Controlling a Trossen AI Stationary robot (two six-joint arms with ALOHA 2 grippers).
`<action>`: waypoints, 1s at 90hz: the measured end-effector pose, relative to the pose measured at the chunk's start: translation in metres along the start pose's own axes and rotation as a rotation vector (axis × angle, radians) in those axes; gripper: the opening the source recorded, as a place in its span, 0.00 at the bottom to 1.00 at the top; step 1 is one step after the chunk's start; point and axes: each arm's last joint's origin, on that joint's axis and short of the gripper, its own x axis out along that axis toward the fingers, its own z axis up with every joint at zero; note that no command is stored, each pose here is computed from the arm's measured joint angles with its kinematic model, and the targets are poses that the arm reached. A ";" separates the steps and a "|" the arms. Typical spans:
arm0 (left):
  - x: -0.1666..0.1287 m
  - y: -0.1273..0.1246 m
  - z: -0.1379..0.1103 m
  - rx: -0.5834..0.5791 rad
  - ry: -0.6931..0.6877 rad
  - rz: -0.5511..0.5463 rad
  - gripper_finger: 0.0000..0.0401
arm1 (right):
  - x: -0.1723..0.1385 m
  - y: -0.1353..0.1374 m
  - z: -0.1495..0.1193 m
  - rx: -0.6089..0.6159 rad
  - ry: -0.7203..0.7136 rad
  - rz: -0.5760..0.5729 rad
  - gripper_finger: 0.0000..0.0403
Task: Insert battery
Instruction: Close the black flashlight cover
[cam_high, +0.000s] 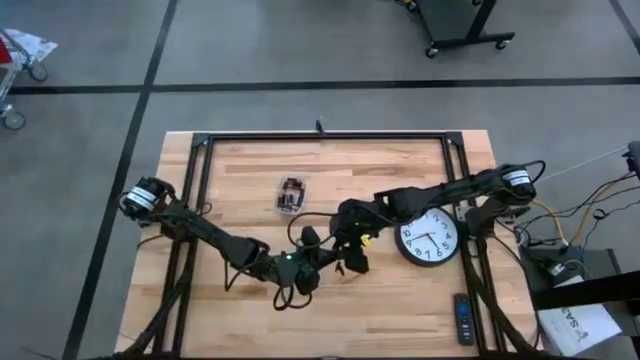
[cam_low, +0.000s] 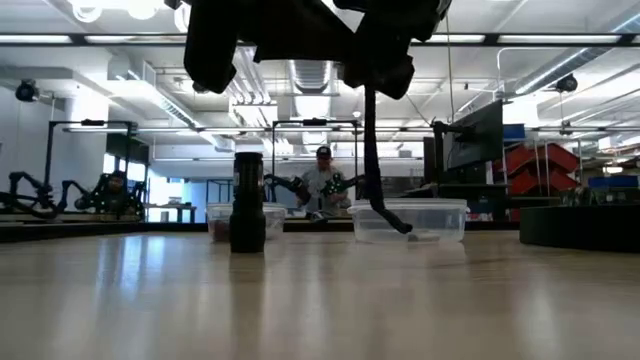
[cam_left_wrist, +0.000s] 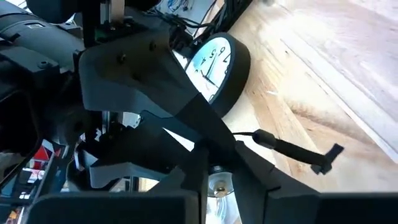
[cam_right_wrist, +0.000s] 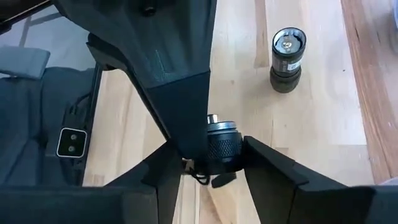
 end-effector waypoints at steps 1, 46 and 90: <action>0.000 0.000 0.000 0.000 0.000 0.000 0.08 | 0.000 0.000 0.000 0.000 0.000 0.000 0.35; 0.003 -0.001 -0.009 -0.063 0.019 -0.001 0.05 | 0.001 0.001 -0.002 -0.062 0.009 -0.043 0.18; 0.003 0.000 -0.011 -0.001 0.036 -0.004 0.30 | 0.002 0.000 -0.003 -0.074 0.010 -0.055 0.18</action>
